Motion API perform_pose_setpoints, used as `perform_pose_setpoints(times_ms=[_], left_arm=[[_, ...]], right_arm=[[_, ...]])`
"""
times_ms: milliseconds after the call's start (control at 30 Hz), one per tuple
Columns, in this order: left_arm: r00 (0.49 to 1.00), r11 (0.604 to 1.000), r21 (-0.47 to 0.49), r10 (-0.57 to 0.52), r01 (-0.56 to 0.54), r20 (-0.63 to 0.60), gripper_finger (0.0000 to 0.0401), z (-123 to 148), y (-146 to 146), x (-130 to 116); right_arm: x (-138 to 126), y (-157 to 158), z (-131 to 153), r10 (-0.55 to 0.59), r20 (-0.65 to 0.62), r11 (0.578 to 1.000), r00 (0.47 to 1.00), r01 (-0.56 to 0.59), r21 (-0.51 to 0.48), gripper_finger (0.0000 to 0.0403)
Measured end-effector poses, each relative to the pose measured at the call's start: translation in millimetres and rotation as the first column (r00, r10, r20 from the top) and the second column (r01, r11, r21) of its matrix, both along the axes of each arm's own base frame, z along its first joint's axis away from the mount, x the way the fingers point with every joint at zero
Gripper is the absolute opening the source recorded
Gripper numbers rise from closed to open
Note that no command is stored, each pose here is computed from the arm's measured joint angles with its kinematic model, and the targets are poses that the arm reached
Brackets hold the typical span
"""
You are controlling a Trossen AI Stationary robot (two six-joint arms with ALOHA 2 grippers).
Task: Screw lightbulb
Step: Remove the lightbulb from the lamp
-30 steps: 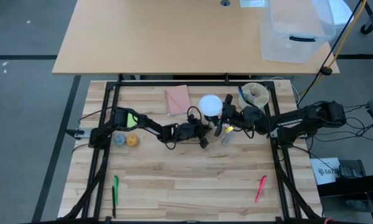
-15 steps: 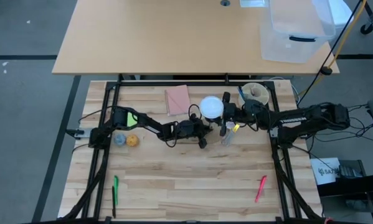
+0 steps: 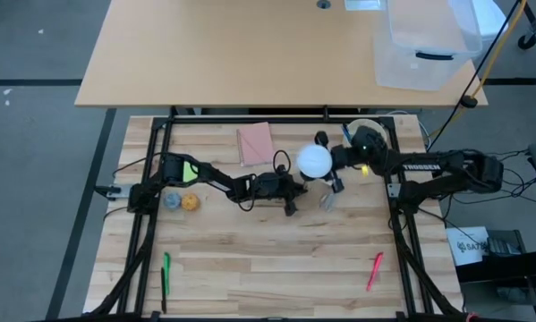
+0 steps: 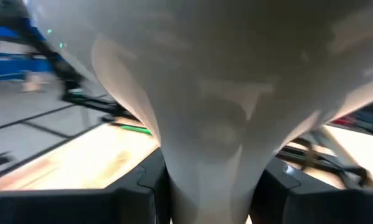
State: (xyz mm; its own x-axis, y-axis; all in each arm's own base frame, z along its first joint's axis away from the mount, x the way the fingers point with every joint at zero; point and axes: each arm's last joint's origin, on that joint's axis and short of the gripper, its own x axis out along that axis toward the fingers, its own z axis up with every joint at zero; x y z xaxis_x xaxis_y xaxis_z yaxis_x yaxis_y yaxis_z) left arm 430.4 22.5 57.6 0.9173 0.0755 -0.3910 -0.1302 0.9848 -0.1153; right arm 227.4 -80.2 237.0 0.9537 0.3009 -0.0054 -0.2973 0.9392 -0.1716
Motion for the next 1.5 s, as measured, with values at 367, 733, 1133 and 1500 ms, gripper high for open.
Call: perform_pose_setpoints(times_ms=[367,733,1133,1500], left_arm=[[0.978,0.980,0.013,-0.198,0.198,0.061,0.0039,4,-5,2],[0.981,0.985,0.038,-0.170,0.167,0.092,0.0039,7,-11,3],[0.983,0.996,0.078,-0.065,0.053,0.173,0.0058,13,-22,5],[0.971,1.000,0.017,-0.003,-0.001,0.241,0.0111,18,-23,6]], right_arm=[[-8,-2,1,0.290,0.019,0.957,0.957,-0.289,-0.017,0.0139],[-5,1,-1,0.325,0.003,0.945,0.946,-0.325,0.030,0.0141],[-4,0,-3,0.270,-0.020,0.960,0.963,-0.268,0.080,0.0146],[-4,0,-4,0.272,-0.028,0.959,0.962,-0.269,0.089,0.0150]])
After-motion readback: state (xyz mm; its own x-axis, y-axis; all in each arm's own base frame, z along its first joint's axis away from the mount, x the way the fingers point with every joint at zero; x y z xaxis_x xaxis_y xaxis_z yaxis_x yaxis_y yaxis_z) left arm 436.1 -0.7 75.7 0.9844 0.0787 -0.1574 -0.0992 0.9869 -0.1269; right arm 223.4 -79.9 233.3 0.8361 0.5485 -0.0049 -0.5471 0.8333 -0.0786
